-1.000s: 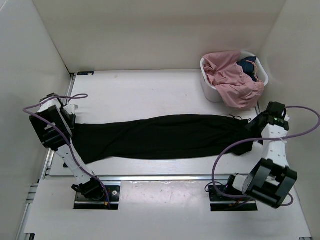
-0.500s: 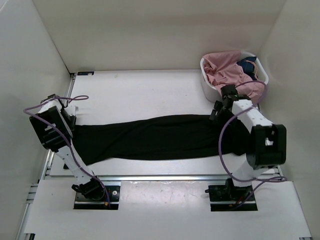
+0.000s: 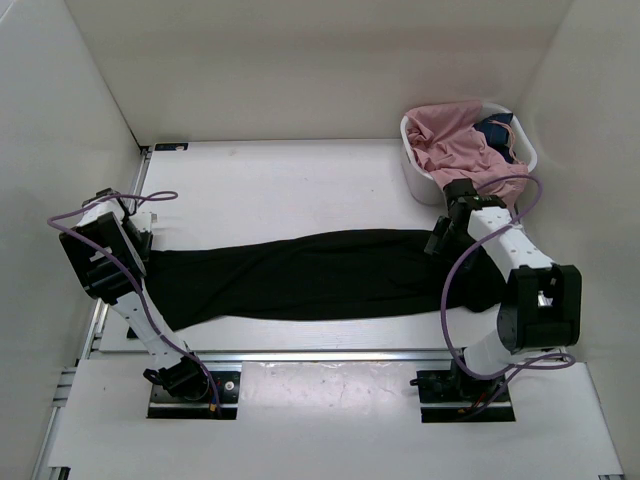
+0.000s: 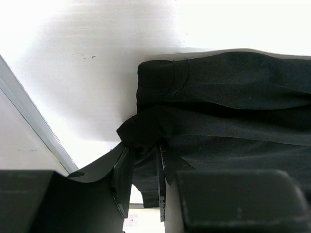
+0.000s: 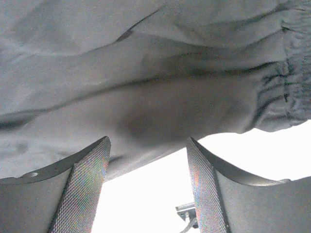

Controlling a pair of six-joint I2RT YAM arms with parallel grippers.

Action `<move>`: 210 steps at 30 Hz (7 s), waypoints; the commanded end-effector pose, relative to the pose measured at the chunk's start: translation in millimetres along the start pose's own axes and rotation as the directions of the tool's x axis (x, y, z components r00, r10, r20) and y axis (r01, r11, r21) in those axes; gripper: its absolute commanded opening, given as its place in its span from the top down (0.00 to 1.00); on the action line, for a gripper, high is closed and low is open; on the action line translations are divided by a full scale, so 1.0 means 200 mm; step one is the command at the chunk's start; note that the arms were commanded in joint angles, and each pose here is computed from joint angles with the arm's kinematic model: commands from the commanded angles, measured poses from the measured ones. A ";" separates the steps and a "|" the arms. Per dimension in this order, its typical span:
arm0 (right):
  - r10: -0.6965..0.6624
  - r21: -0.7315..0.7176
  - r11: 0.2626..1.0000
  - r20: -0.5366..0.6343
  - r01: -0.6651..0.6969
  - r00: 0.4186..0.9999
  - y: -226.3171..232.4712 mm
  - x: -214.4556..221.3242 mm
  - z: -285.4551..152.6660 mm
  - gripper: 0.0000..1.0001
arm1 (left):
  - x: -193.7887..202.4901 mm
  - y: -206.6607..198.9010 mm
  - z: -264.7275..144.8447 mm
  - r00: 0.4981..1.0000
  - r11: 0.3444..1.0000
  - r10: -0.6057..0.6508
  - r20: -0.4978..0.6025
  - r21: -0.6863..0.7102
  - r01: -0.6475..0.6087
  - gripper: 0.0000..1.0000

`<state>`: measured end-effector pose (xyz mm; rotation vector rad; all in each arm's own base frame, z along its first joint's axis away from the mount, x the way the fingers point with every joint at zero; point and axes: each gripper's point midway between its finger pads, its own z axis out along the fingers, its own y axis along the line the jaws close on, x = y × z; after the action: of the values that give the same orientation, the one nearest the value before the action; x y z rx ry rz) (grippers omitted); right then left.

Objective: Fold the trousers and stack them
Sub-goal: Fold the trousers

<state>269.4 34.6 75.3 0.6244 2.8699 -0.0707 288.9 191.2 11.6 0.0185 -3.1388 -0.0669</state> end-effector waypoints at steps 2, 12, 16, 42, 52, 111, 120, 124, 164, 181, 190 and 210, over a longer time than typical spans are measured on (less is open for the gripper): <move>0.008 0.000 1.000 -0.019 -0.008 1.000 -0.01 0.06 -0.04 0.30 | 0.01 0.03 -0.03 1.000 0.999 0.004 0.011 -0.041 -0.004 0.65; 0.036 0.020 0.999 -0.081 -0.035 0.996 0.02 0.10 0.12 0.27 | 0.03 0.04 -0.03 1.000 0.999 0.013 0.006 -0.049 -0.013 0.65; 0.054 0.078 0.996 -0.096 -0.046 0.994 -0.02 0.09 0.19 0.68 | 0.03 0.04 -0.03 1.000 0.999 0.013 0.006 -0.049 -0.013 0.65; 0.117 -0.103 0.986 -0.135 -0.132 0.984 -0.17 0.43 0.02 0.07 | 0.08 0.05 0.05 0.997 0.998 0.033 -0.063 -0.053 -0.037 0.65; 0.417 -0.013 0.904 0.257 -0.428 0.872 -0.55 0.08 -0.19 0.01 | 0.09 0.04 0.04 0.997 0.998 0.033 -0.065 -0.053 -0.037 0.65; -0.319 0.220 0.947 0.697 0.232 0.642 0.96 0.39 -0.61 1.00 | -0.35 -0.47 -0.06 0.984 0.979 0.167 0.059 0.110 -0.173 0.59; -0.390 0.105 0.902 0.616 0.419 0.685 1.30 0.67 -0.38 1.00 | -0.40 -0.52 -0.06 0.980 0.977 0.192 0.057 0.085 -0.196 0.59; -0.474 0.068 0.845 0.554 0.530 0.685 1.41 0.77 -0.33 0.99 | -0.39 -0.51 -0.06 0.980 0.978 0.192 0.054 0.076 -0.196 0.59; -0.327 -0.199 0.867 0.465 0.457 0.823 1.04 0.31 -0.37 0.16 | -0.40 -0.44 -0.17 0.979 0.981 0.192 0.068 -0.008 -0.192 0.58; -0.124 -0.527 0.829 0.150 0.185 0.981 0.44 0.33 0.13 0.01 | -0.43 -0.45 -0.21 0.982 0.986 0.164 0.097 -0.008 -0.164 0.58; -0.109 -0.647 0.757 0.015 0.093 0.994 0.49 0.48 0.24 0.42 | -0.43 -0.45 -0.23 0.981 0.986 0.164 0.107 -0.011 -0.164 0.58; -0.001 -0.310 0.948 0.212 0.069 0.977 -0.12 -0.10 -0.75 1.00 | -0.43 -0.77 -0.37 0.948 0.957 0.273 0.161 0.055 -0.285 0.44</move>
<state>288.9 16.2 224.7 0.4862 2.4158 0.3822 380.7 60.8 66.1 -0.3722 -3.2434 0.0137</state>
